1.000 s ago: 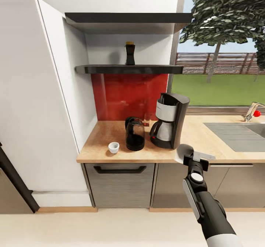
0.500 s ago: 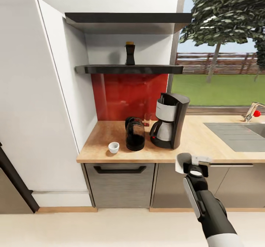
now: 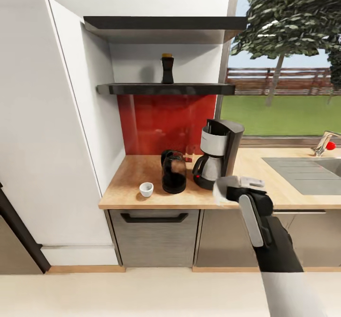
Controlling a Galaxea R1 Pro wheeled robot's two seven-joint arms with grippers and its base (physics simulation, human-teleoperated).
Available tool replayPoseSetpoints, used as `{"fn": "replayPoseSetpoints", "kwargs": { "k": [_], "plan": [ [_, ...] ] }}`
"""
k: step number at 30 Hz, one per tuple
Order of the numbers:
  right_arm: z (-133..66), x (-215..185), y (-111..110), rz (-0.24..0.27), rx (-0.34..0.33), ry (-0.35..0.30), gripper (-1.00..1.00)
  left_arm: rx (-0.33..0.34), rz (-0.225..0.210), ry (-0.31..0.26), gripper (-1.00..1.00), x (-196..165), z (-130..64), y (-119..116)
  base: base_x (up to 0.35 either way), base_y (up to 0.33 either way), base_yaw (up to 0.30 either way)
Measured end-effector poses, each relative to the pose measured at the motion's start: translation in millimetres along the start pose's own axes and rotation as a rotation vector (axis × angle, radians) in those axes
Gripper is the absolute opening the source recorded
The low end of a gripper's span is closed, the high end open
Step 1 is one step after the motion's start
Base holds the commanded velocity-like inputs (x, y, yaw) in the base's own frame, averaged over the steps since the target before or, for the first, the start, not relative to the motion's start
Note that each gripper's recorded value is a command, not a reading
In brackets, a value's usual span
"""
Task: Set up a coffee station on the kitchen countertop: keep the coffee maker on the countertop, move the bottle of coffee from the kitchen shelf to the counter next to the coffee maker, place a paper coffee filter on top of the coffee maker, put the saucer next to the coffee maker with the coffee cup on the saucer, and place the electric kettle next to the coffee maker.
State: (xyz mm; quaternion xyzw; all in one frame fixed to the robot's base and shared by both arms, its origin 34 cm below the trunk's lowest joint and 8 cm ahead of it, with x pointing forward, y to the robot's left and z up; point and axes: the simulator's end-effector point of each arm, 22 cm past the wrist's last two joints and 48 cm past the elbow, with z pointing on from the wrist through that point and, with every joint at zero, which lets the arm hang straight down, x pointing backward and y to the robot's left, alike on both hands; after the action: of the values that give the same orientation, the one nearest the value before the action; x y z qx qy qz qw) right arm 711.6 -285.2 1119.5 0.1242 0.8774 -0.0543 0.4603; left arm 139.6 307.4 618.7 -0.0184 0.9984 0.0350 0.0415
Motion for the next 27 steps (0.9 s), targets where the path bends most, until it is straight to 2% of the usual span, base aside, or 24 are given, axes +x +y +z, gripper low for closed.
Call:
{"fn": "replayPoseSetpoints", "kwargs": {
  "k": [3, 9, 17, 21, 24, 27],
  "plan": [
    [-22.1, -84, 33, 0.054, -0.110, -0.098, -1.00, 0.000, 0.001, -0.001, 1.00, 0, 0.0, 0, 0.000, 0.000, 0.000],
    [-51.4, -165, 63, 0.086, -0.191, -0.198, -1.00, 0.001, 0.002, -0.002, 1.00, -1, 0.0, 0, 0.000, 0.000, 0.000],
    [-63.0, -243, 88, 0.075, -0.213, -0.219, -1.00, 0.002, 0.002, -0.004, 1.00, -2, 0.1, -1, 0.000, 0.000, 0.000],
    [-54.6, -244, 91, 0.065, -0.207, -0.186, -1.00, 0.002, 0.002, -0.004, 1.00, -3, 0.2, -1, 0.000, 0.000, 0.000],
    [-56.2, -260, 95, 0.058, -0.204, -0.178, -1.00, 0.002, 0.002, -0.005, 1.00, -3, 0.2, -1, 0.000, 0.000, 0.000],
    [-47.5, -264, 99, 0.043, -0.192, -0.130, -1.00, 0.002, 0.002, -0.004, 1.00, -2, 0.1, -1, 0.000, 0.000, 0.000]
  ]
}}
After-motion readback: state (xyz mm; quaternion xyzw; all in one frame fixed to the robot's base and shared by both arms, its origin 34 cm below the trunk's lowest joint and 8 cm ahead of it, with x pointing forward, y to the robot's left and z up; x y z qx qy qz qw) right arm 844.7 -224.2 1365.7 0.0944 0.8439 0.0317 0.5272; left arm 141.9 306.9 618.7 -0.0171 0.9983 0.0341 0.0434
